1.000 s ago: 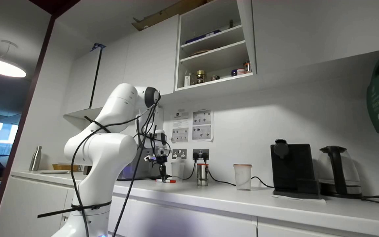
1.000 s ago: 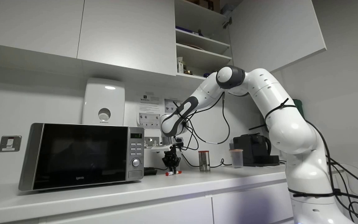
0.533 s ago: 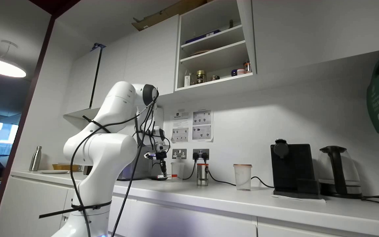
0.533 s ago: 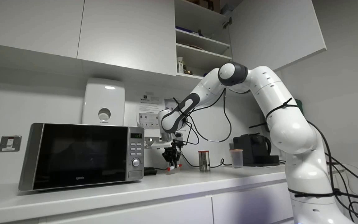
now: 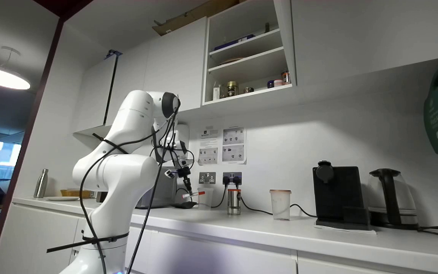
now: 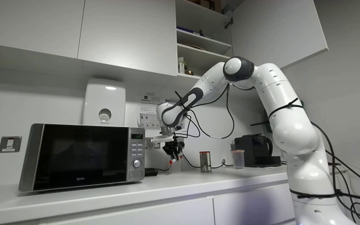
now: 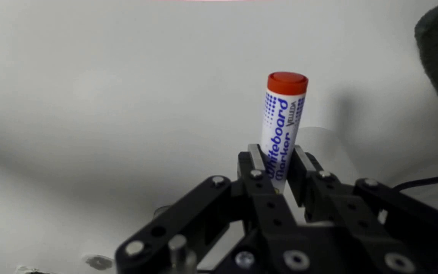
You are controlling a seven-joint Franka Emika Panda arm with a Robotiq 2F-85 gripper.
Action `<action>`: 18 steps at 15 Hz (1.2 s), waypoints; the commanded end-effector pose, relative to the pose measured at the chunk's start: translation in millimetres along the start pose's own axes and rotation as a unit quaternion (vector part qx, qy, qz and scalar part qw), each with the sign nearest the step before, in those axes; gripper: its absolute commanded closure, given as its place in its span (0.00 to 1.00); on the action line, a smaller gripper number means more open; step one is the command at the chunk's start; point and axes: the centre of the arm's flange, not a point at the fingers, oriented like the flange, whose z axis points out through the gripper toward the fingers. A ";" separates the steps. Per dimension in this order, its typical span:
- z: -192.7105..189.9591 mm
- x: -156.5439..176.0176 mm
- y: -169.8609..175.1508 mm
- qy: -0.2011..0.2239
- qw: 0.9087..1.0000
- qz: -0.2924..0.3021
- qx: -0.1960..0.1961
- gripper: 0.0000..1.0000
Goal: Put the marker inside the cup
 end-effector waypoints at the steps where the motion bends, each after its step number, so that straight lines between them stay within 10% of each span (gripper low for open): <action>1: -24.3 1.3 2.9 0.040 0.999 -0.013 -0.012 0.95; 18: -47.7 20.1 -7.9 0.136 0.986 -0.086 -0.035 0.95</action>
